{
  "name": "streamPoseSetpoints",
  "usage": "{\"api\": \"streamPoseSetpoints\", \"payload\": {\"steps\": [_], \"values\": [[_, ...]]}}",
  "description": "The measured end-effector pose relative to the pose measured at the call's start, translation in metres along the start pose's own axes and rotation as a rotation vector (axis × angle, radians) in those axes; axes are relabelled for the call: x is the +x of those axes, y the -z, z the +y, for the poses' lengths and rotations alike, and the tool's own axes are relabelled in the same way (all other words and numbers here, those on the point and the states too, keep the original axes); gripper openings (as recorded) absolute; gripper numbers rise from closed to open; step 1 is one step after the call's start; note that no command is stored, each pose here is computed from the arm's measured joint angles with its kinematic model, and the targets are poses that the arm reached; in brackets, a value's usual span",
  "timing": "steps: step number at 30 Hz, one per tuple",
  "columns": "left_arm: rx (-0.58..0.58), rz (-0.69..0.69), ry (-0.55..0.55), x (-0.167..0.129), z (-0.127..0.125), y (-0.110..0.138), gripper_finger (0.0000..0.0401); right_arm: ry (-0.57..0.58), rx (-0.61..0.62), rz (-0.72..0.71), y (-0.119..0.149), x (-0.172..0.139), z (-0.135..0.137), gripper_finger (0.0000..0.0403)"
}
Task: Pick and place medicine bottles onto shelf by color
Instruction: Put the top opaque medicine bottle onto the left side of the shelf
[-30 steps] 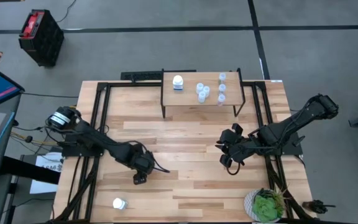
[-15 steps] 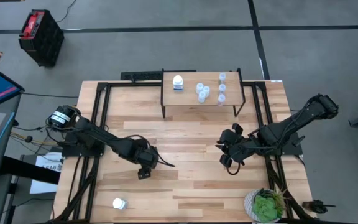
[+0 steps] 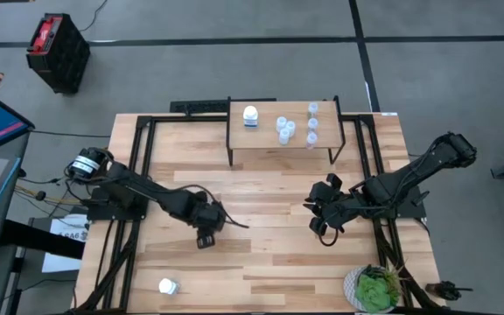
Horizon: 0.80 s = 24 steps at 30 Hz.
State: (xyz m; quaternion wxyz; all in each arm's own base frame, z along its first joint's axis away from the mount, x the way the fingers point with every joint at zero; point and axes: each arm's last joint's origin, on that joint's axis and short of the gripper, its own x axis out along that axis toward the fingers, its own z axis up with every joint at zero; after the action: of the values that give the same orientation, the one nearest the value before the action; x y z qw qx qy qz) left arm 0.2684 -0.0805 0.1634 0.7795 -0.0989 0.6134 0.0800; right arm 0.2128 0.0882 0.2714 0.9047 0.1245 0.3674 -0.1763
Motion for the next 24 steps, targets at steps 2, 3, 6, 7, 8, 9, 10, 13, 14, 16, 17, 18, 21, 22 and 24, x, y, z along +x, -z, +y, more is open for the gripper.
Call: {"api": "streamPoseSetpoints", "payload": {"steps": [2,3,6,7,8,9,10,13,14,16,17,18,21,22,24], "values": [[0.01,-0.002,0.031,-0.006,0.003,-0.01,0.0136,0.0,0.0,0.0,0.0,0.0,0.0,0.0097],[0.019,-0.005,0.047,-0.011,0.004,-0.016,0.0122,0.0,-0.001,0.0,0.0,0.0,0.0,0.0097],[0.06,-0.023,0.119,-0.031,0.011,-0.039,0.0123,0.0,-0.001,0.0,0.0,0.0,0.0,0.0097],[0.076,-0.038,0.139,-0.039,0.014,-0.048,0.0123,0.001,-0.002,0.0,0.0,0.0,0.0,0.0097],[0.089,-0.055,0.146,-0.048,0.017,-0.056,0.0123,0.002,-0.007,0.001,0.0,0.0,0.0,0.0097],[0.101,-0.07,0.147,-0.058,0.022,-0.064,0.0123,0.004,-0.019,0.003,0.0,0.0,0.0,0.0097],[0.116,-0.093,0.144,-0.068,0.027,-0.073,0.0123,0.003,-0.03,0.003,0.0,0.0,0.0,0.0097],[0.152,-0.197,0.094,-0.102,0.043,-0.097,0.0123,0.003,-0.055,0.003,0.0,0.0,0.0,0.0097],[0.155,-0.234,0.068,-0.113,0.05,-0.104,0.0123,0.004,-0.056,0.003,0.0,0.0,0.0,0.0097],[0.148,-0.317,0.015,-0.133,0.063,-0.118,0.0123,0.006,-0.057,0.005,0.001,0.0,-0.001,0.0097],[0.147,-0.356,-0.009,-0.143,0.07,-0.123,0.0123,0.006,-0.057,0.006,0.001,0.0,-0.001,0.0097],[0.151,-0.392,-0.032,-0.152,0.078,-0.128,0.0123,0.007,-0.058,0.006,0.001,0.0,-0.001,0.0097],[0.158,-0.493,-0.113,-0.174,0.099,-0.141,0.0123,0.007,-0.05,0.006,0.001,0.0,-0.001,0.0097],[0.159,-0.525,-0.139,-0.179,0.107,-0.144,0.0123,0.006,-0.049,0.006,0.001,0.0,-0.001,0.0097],[0.158,-0.575,-0.182,-0.189,0.122,-0.15,0.0123,0.006,-0.049,0.006,0.001,0.0,-0.001,0.0097]]}}
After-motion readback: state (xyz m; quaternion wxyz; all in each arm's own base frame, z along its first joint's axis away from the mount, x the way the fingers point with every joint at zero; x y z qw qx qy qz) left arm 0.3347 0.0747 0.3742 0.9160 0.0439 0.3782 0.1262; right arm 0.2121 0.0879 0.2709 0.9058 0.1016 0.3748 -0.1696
